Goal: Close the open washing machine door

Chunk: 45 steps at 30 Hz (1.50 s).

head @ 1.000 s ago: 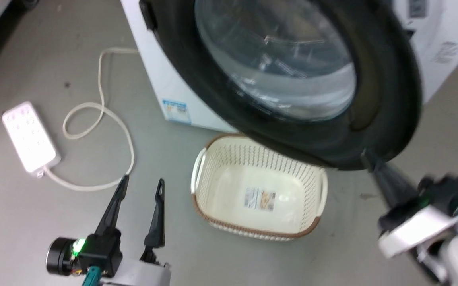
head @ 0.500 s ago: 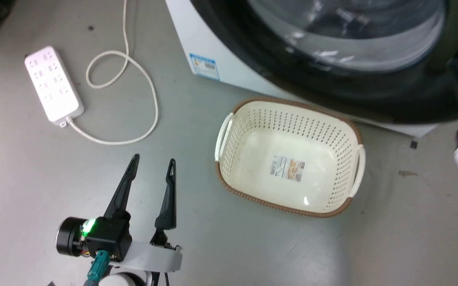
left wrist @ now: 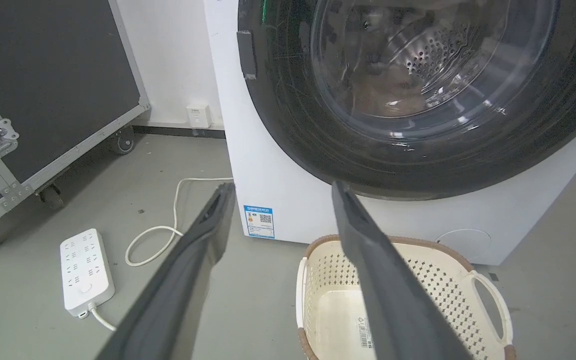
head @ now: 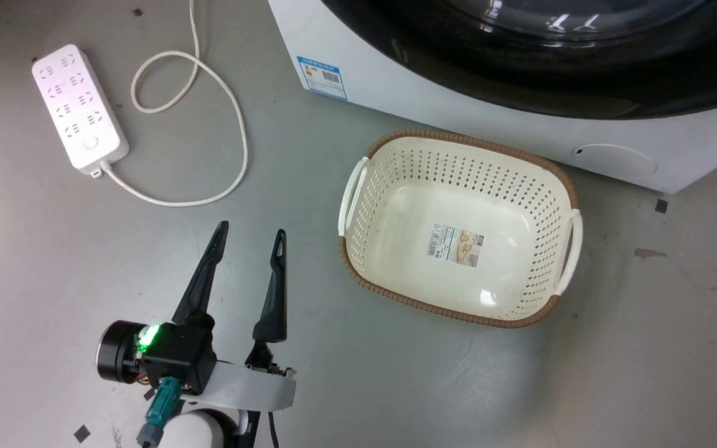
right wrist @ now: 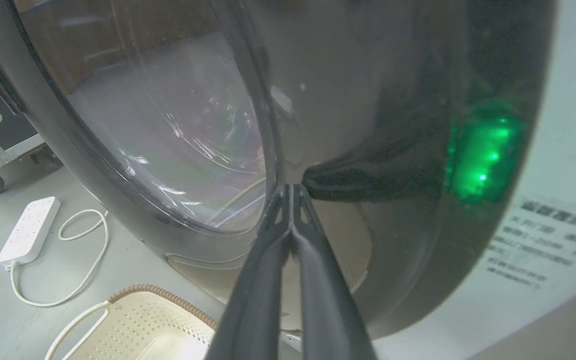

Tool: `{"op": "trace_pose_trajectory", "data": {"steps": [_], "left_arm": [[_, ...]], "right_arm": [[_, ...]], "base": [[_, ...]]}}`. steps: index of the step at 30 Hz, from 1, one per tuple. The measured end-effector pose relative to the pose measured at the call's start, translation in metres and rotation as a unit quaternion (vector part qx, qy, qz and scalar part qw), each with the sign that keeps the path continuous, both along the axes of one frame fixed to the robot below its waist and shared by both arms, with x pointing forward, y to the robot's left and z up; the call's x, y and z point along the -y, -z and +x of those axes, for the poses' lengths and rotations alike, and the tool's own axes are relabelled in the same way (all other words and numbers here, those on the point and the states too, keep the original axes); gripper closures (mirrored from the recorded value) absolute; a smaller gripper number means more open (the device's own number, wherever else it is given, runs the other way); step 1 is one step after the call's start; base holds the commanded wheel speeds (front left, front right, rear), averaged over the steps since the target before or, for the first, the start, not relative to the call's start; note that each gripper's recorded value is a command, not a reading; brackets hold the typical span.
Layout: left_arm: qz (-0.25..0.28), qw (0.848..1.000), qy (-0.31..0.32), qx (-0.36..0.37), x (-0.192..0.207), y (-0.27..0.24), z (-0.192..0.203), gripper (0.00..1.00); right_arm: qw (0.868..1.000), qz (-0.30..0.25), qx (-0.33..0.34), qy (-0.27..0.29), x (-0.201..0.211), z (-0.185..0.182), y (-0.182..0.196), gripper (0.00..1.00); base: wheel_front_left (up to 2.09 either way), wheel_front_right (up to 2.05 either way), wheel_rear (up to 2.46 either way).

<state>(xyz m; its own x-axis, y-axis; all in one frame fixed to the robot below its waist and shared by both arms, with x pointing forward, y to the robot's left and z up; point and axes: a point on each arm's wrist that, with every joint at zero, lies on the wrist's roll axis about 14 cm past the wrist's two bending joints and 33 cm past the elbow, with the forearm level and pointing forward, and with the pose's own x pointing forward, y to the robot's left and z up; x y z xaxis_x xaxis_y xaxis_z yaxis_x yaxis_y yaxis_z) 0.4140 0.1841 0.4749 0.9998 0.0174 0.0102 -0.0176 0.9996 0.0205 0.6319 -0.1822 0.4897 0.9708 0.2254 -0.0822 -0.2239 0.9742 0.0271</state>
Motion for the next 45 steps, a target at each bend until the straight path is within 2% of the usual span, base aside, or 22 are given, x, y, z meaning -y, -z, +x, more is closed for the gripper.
{"op": "trace_pose_trajectory", "data": {"steps": [6,7,8,12,18,19,22,23,26,33,38,39,45], "left_arm": [[-0.002,1.000,0.004,0.015,0.002,-0.010,0.000,0.00],[-0.002,1.000,0.003,0.018,0.002,-0.013,-0.001,0.00],[-0.003,1.000,0.003,0.022,0.002,-0.016,-0.001,0.00],[-0.006,0.999,0.003,0.040,0.000,-0.029,-0.007,0.00],[-0.018,0.998,0.010,0.056,0.003,-0.043,-0.023,0.00],[-0.025,0.998,0.018,0.061,0.006,-0.048,-0.031,0.00],[-0.032,0.997,0.028,0.065,0.011,-0.050,-0.037,0.00],[-0.035,0.996,0.039,0.067,0.018,-0.052,-0.042,0.00],[-0.037,0.996,0.053,0.065,0.025,-0.051,-0.046,0.00],[-0.038,0.996,0.067,0.047,0.035,-0.040,-0.050,0.00],[-0.043,0.995,0.075,0.039,0.040,-0.035,-0.049,0.00],[-0.043,0.995,0.076,0.037,0.040,-0.034,-0.049,1.00],[-0.043,0.996,0.076,0.036,0.040,-0.034,-0.049,1.00]], "right_arm": [[1.000,0.000,0.014,0.007,0.003,-0.008,-0.011,1.00],[1.000,0.004,0.023,0.008,0.003,-0.011,-0.017,0.53],[0.999,0.007,0.033,0.007,0.003,-0.014,-0.024,0.00],[0.998,0.007,0.054,-0.006,-0.003,-0.039,-0.038,0.00],[0.996,0.020,0.082,-0.016,-0.005,-0.099,-0.050,0.00],[0.994,0.030,0.102,-0.008,0.000,-0.130,-0.061,0.00],[0.992,0.039,0.118,0.009,0.006,-0.163,-0.065,0.00],[0.990,0.051,0.129,0.039,0.015,-0.195,-0.066,0.00],[0.988,0.050,0.135,0.058,0.017,-0.224,-0.062,0.00],[0.990,0.047,0.103,0.083,0.007,-0.270,-0.034,0.00],[0.991,0.047,0.087,0.095,0.010,-0.274,-0.025,0.00],[0.991,0.046,0.086,0.094,0.010,-0.274,-0.024,1.00],[0.991,0.045,0.086,0.094,0.010,-0.274,-0.024,1.00]], "base": [[0.00,0.00,0.00],[0.00,0.00,0.00],[0.00,0.00,0.00],[0.00,0.00,0.00],[0.00,0.00,0.00],[0.00,0.00,0.00],[0.00,0.00,0.00],[0.00,0.00,0.00],[0.00,0.00,0.00],[0.00,0.00,0.00],[0.00,0.00,0.00],[0.00,0.00,0.00],[0.00,0.00,0.00]]}}
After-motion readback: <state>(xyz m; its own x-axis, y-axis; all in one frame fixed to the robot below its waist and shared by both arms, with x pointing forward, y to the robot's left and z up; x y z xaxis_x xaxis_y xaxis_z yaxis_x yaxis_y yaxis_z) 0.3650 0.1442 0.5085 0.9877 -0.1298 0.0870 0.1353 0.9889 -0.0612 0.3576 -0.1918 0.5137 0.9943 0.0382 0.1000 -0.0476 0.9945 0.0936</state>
